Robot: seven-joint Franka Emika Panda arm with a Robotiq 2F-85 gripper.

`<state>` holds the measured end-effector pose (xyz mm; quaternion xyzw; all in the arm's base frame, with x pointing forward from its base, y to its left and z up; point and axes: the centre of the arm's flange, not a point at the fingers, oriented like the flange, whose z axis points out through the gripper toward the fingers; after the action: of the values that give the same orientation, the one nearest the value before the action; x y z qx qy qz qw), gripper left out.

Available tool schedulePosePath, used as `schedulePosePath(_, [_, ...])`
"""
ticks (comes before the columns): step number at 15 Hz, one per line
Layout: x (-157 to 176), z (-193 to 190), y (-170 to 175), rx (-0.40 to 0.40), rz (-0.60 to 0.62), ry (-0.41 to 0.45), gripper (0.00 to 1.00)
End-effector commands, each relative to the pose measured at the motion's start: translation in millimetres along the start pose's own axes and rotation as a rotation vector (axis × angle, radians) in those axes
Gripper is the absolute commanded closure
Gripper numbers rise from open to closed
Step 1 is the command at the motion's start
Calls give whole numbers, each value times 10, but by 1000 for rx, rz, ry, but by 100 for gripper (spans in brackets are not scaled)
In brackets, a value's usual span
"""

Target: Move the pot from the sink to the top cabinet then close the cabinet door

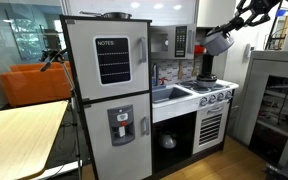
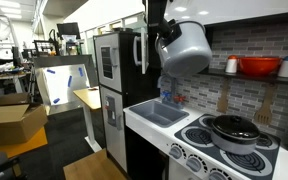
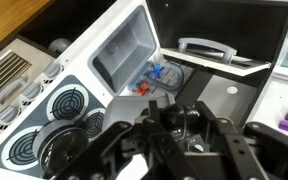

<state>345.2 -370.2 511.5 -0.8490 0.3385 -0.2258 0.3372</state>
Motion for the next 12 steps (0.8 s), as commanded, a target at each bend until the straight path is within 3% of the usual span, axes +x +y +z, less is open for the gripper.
schedulePosePath(1, [90, 65, 65, 87, 43, -26, 86])
schedulePosePath(8, [-123, 163, 245, 182, 106, -37, 86])
schedulePosePath(12, [-219, 287, 312, 254, 82, -44, 86])
